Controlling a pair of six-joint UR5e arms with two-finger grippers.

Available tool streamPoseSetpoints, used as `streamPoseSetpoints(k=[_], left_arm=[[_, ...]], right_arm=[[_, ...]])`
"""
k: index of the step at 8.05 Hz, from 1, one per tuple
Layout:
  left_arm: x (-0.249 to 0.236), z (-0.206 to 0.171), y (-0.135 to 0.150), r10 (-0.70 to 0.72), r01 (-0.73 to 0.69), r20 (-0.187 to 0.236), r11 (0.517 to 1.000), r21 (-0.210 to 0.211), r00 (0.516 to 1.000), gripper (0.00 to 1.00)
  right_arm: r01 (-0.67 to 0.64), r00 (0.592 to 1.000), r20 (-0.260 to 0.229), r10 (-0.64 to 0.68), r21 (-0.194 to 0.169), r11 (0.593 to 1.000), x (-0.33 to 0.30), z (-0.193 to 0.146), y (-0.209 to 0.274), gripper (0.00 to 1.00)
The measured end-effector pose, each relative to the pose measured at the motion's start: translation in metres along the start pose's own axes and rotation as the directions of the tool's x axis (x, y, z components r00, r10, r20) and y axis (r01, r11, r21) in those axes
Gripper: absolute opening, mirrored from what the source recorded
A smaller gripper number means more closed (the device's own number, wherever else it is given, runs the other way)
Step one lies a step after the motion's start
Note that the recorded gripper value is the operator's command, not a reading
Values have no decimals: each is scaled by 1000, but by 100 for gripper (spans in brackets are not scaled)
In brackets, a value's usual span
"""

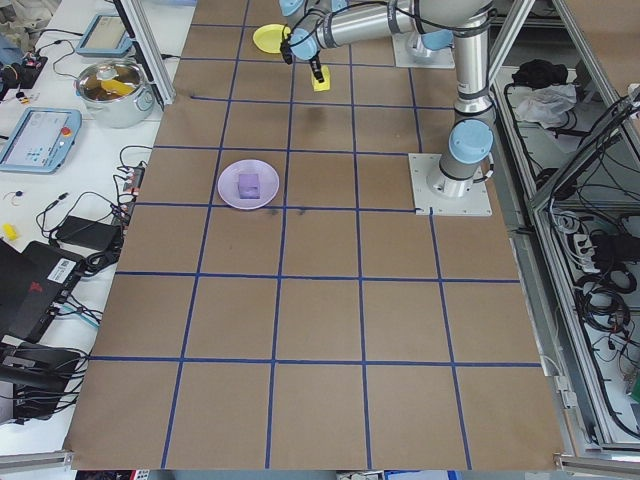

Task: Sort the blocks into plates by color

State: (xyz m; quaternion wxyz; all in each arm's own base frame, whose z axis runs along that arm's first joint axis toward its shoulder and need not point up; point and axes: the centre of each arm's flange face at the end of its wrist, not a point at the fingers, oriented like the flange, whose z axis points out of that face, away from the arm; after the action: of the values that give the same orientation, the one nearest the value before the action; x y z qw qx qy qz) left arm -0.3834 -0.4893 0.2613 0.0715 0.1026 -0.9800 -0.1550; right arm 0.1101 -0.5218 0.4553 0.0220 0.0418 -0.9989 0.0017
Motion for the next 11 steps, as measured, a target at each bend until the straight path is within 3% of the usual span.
streamPoseSetpoints(k=[3, 5, 7, 9, 11], left_arm=[[17, 14, 7, -43, 42, -27, 999, -33, 999, 17], [29, 26, 6, -43, 42, -53, 999, -18, 998, 19], [38, 41, 5, -29, 28, -55, 1000, -13, 998, 55], [40, 46, 6, -25, 25, -52, 1000, -11, 998, 82], [40, 47, 6, -15, 15, -56, 1000, -3, 998, 88]], right_arm=[[-26, 1000, 5, 27, -4, 1000, 14, 1, -1, 100], [-30, 1000, 7, 30, -3, 1000, 15, 1, -2, 100], [-27, 1000, 4, 27, -10, 1000, 16, 2, -1, 100], [-24, 1000, 8, 24, -20, 1000, 15, 4, -1, 100], [-26, 999, 17, 27, -24, 999, 14, 6, 0, 100]])
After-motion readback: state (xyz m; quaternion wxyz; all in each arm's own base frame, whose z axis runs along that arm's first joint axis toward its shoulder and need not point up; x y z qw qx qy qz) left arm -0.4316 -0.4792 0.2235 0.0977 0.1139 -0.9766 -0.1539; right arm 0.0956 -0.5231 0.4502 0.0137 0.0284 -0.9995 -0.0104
